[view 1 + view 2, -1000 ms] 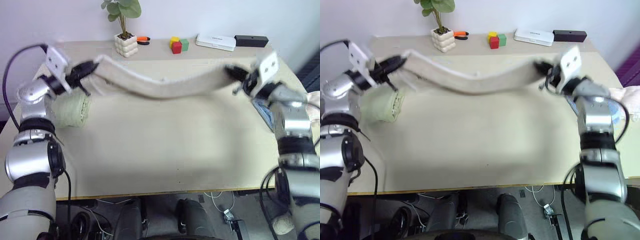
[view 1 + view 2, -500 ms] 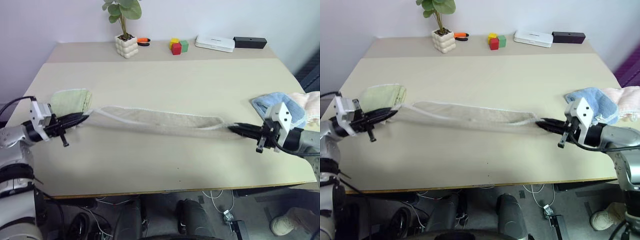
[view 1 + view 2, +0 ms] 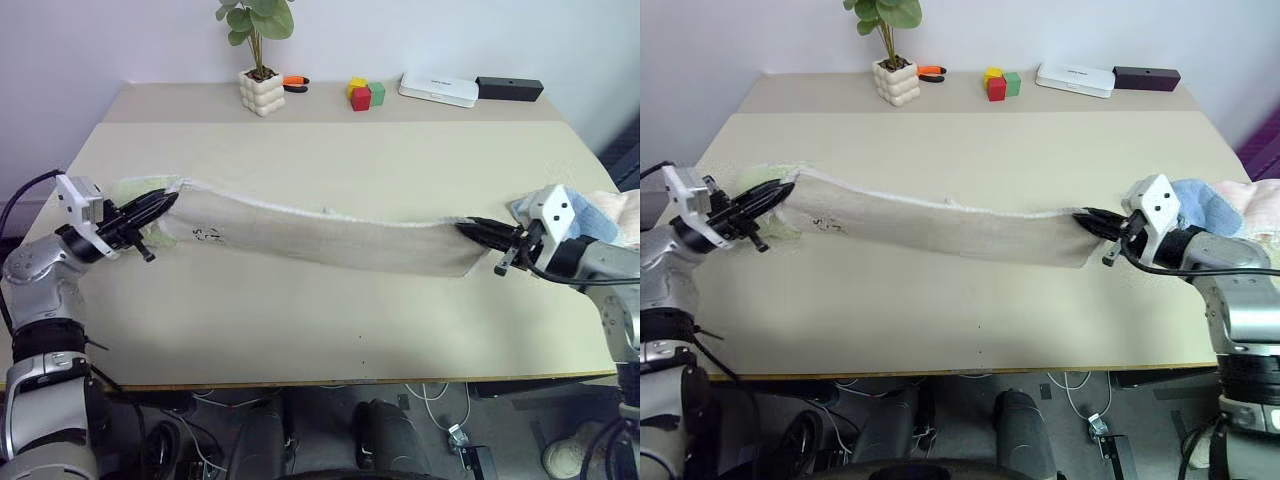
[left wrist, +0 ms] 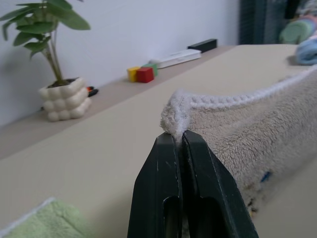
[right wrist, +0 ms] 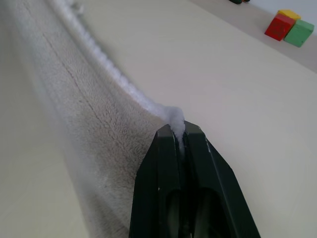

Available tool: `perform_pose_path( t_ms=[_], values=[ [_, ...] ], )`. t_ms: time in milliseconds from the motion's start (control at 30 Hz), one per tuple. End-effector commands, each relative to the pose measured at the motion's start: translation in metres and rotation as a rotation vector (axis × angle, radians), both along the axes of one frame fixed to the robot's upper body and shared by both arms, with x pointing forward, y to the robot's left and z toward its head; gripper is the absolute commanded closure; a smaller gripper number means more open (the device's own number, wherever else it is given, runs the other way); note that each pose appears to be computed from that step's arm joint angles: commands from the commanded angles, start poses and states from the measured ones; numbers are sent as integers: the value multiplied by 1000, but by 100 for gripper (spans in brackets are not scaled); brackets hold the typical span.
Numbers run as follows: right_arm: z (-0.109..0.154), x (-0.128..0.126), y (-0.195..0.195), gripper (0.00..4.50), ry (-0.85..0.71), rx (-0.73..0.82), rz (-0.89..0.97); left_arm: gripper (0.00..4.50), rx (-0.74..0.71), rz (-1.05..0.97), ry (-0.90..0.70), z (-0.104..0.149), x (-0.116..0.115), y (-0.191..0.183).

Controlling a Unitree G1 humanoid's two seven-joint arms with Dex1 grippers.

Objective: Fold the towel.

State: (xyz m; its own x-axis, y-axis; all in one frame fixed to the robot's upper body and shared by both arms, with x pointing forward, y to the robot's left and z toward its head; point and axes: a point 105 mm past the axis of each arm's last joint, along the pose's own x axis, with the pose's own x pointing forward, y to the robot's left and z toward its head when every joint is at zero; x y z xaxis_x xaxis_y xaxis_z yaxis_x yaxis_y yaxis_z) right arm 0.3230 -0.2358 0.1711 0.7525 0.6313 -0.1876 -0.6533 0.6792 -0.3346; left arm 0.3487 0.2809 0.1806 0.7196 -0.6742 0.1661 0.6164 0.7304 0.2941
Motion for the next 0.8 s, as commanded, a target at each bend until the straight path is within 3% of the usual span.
perform_pose_path(
  t_ms=[33,467,800],
  values=[
    [3,8,0,445,-64,-40,-26,450,-3,49,-6,-3,5,4],
    [-18,22,0,445,-76,-43,-123,450,-14,137,24,-25,20,-7],
    [-43,15,15,445,-11,-61,-98,450,-82,160,231,-50,29,-10]
  ],
)
